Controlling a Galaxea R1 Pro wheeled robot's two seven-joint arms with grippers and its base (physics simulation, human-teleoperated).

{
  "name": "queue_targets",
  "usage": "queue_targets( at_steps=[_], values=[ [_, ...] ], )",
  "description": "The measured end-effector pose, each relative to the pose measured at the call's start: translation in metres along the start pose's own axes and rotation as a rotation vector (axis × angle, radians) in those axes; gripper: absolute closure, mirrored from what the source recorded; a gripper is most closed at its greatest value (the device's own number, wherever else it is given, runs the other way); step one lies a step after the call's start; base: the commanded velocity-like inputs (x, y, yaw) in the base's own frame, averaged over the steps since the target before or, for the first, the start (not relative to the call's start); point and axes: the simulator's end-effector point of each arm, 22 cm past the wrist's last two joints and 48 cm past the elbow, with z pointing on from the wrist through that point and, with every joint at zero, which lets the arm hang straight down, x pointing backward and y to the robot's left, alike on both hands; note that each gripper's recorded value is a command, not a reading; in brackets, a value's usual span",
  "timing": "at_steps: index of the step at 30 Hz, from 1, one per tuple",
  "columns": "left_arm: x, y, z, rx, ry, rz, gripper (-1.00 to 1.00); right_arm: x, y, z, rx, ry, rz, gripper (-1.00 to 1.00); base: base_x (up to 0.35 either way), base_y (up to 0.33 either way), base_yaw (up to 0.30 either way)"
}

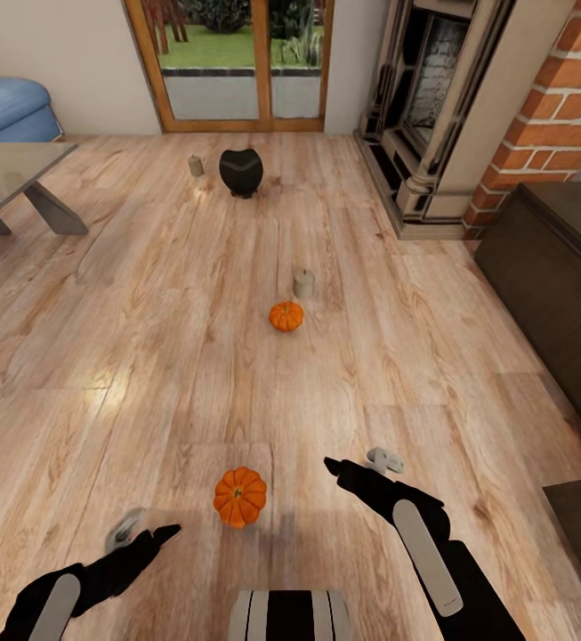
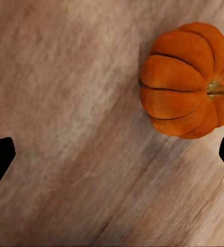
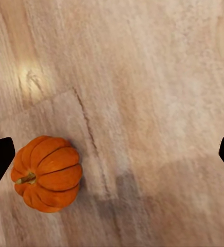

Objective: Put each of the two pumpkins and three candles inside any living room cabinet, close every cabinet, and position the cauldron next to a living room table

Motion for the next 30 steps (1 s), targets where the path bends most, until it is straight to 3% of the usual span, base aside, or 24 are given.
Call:
queue_targets(
  at_steps=[8,11,14,16,23,27,30],
  values=[
    [0.003,0.041,-0.011,-0.18,0.079,0.022,-1.0,0.001,0.0,0.0,0.001,0.002,-0.002,-1.0,0.0,0.0,0.0],
    [0.01,0.03,-0.009,-0.172,0.112,0.061,-1.0,0.002,0.002,0.0,-0.002,0.005,-0.003,-1.0,0.0,0.0,0.0],
    [0.003,0.008,-0.01,-0.142,0.099,0.119,-1.0,0.002,0.002,0.0,-0.003,0.007,-0.004,-1.0,0.0,0.0,0.0],
    [-0.001,0.002,-0.011,-0.135,0.089,0.133,-1.0,0.002,0.002,0.0,-0.004,0.007,-0.004,-1.0,0.0,0.0,0.0],
    [-0.004,0.001,-0.011,-0.133,0.081,0.134,-1.0,-0.003,0.012,-0.003,-0.027,-0.002,-0.015,-1.0,0.0,0.0,0.0],
    [-0.001,0.007,-0.007,-0.143,0.092,0.13,-1.0,-0.006,0.042,-0.012,-0.093,0.007,-0.067,-1.0,0.0,0.0,0.0],
    [0.002,0.011,-0.004,-0.149,0.101,0.125,-1.0,0.0,0.051,-0.014,-0.111,0.03,-0.083,-1.0,0.0,0.0,0.0]
  ],
)
